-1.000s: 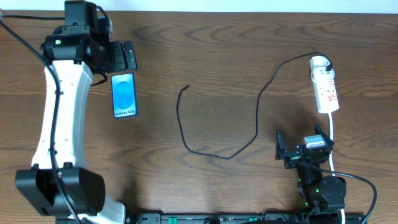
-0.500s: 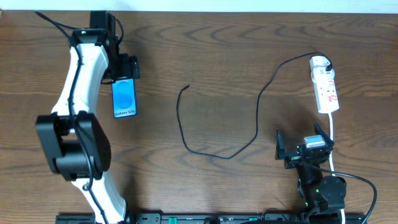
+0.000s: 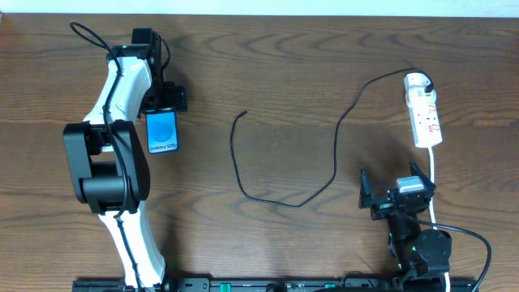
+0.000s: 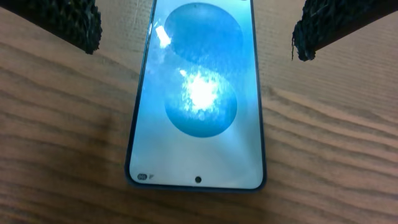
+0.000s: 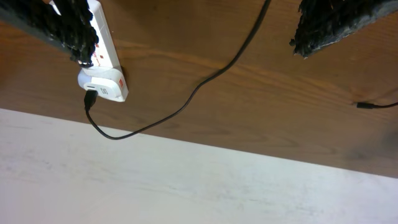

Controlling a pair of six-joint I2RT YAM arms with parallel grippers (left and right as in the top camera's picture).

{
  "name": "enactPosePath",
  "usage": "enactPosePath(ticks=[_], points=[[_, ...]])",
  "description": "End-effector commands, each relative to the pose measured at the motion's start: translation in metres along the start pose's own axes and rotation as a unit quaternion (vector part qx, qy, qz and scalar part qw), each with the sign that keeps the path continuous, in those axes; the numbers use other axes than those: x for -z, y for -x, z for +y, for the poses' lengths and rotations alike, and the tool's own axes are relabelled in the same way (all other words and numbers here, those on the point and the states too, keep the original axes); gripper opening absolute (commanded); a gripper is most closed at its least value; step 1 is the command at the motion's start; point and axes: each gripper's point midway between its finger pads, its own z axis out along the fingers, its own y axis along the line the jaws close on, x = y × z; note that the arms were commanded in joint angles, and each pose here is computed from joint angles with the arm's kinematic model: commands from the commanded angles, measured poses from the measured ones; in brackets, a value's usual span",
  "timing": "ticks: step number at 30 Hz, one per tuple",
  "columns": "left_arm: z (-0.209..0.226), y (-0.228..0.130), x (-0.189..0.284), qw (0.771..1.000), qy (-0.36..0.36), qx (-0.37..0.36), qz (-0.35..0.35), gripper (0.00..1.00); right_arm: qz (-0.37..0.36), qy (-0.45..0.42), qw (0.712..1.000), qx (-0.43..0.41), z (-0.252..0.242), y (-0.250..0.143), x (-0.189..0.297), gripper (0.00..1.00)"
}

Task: Plug charger to phone and switch on socket
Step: 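Move the left gripper over the blue phone and lower onto it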

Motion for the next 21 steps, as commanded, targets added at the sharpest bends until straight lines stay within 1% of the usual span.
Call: enactPosePath(ticks=[1, 7, 10, 11, 21], points=[[0.002, -0.004, -0.013, 1.0, 0.012, 0.002, 0.012, 1.0, -0.001, -0.001, 1.0, -0.007, 0.0, 0.0, 0.0, 0.99], [0.005, -0.003, -0.017, 1.0, 0.012, 0.007, 0.008, 1.0, -0.001, 0.0, 1.0, -0.007, 0.0, 0.0, 0.0, 0.99], [0.009, -0.003, -0.022, 1.0, 0.012, 0.025, 0.007, 1.0, -0.001, -0.001, 1.0, -0.007, 0.0, 0.0, 0.0, 0.99], [0.007, -0.004, -0.025, 1.0, 0.0, 0.028, 0.008, 1.0, -0.001, -0.001, 1.0, -0.007, 0.0, 0.0, 0.0, 0.99], [0.005, -0.013, -0.033, 0.999, -0.008, 0.028, 0.022, 1.0, -0.001, 0.0, 1.0, -0.007, 0.0, 0.0, 0.0, 0.99]])
